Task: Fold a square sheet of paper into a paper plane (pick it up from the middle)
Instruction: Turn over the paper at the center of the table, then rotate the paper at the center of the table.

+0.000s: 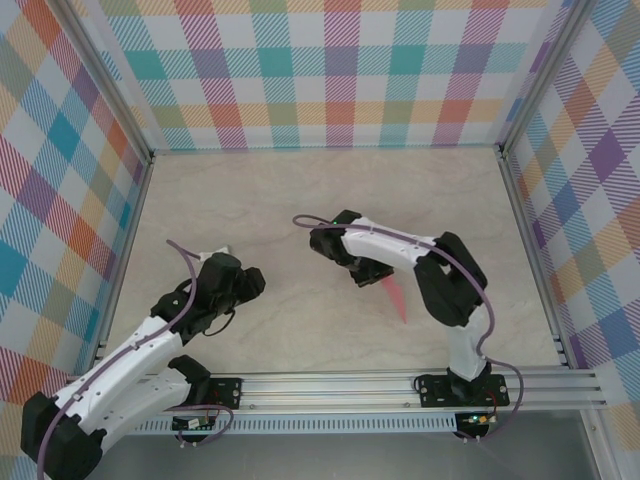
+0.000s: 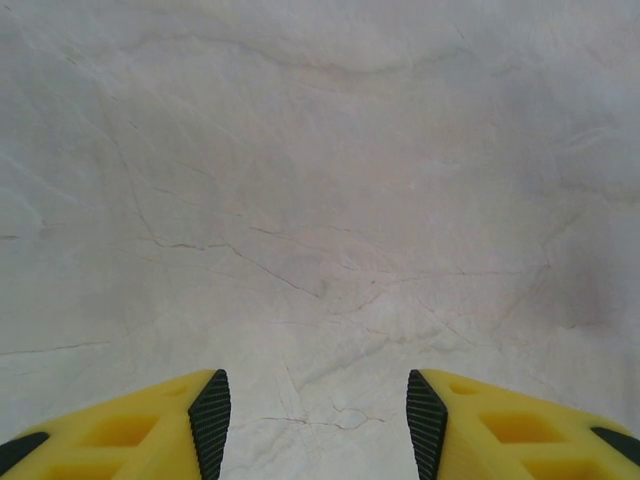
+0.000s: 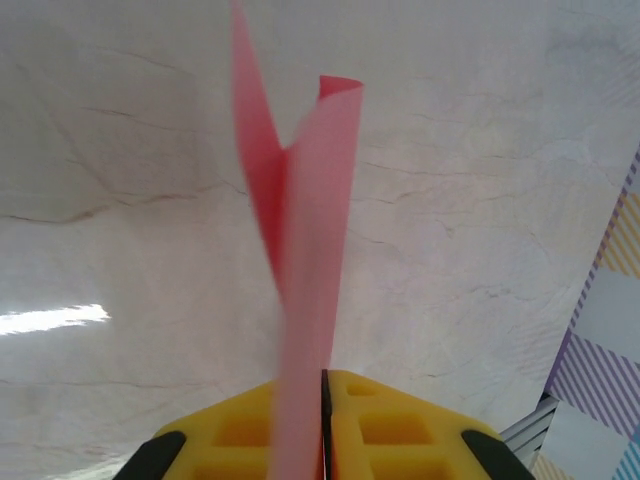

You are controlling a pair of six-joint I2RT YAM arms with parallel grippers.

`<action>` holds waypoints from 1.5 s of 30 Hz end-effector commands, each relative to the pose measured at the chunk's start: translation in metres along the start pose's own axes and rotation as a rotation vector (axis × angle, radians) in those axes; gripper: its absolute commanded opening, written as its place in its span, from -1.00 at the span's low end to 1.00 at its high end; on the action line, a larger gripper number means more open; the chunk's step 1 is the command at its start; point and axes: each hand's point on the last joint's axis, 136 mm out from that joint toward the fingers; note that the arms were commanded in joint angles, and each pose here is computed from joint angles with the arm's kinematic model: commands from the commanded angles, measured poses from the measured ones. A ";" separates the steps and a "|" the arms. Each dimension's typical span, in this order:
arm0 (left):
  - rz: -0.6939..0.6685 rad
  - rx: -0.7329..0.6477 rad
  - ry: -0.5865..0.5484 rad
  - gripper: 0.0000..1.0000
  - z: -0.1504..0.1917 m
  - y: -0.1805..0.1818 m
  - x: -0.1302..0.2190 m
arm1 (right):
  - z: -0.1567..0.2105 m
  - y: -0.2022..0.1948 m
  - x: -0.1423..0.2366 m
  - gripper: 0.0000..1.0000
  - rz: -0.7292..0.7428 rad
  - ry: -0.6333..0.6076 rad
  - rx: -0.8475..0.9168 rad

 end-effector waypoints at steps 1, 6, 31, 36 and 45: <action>-0.068 0.031 -0.051 0.06 -0.007 0.022 0.005 | -0.010 0.022 0.007 -0.74 0.016 0.006 0.007; -0.076 0.033 -0.054 0.07 -0.006 0.025 0.008 | -0.029 0.078 0.017 -0.65 -0.100 -0.008 0.035; 0.085 0.023 0.216 0.21 0.043 -0.005 -0.019 | -0.011 0.075 0.078 0.53 -1.051 -0.384 -0.155; 0.084 0.014 0.292 0.22 0.055 -0.011 -0.031 | -0.008 0.070 0.052 0.37 -1.129 -0.339 -0.245; 0.091 -0.012 0.300 0.24 0.050 -0.022 -0.026 | -0.013 0.058 0.032 0.41 -1.007 -0.230 -0.402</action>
Point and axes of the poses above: each hand's point on the last joint's axis, 136 mm out from that joint toward the fingers, its own x axis back along the fingers, its own y axis along the line the jaws close on, z = x × y, and after that the axes turned 11 degrees about x, right-handed
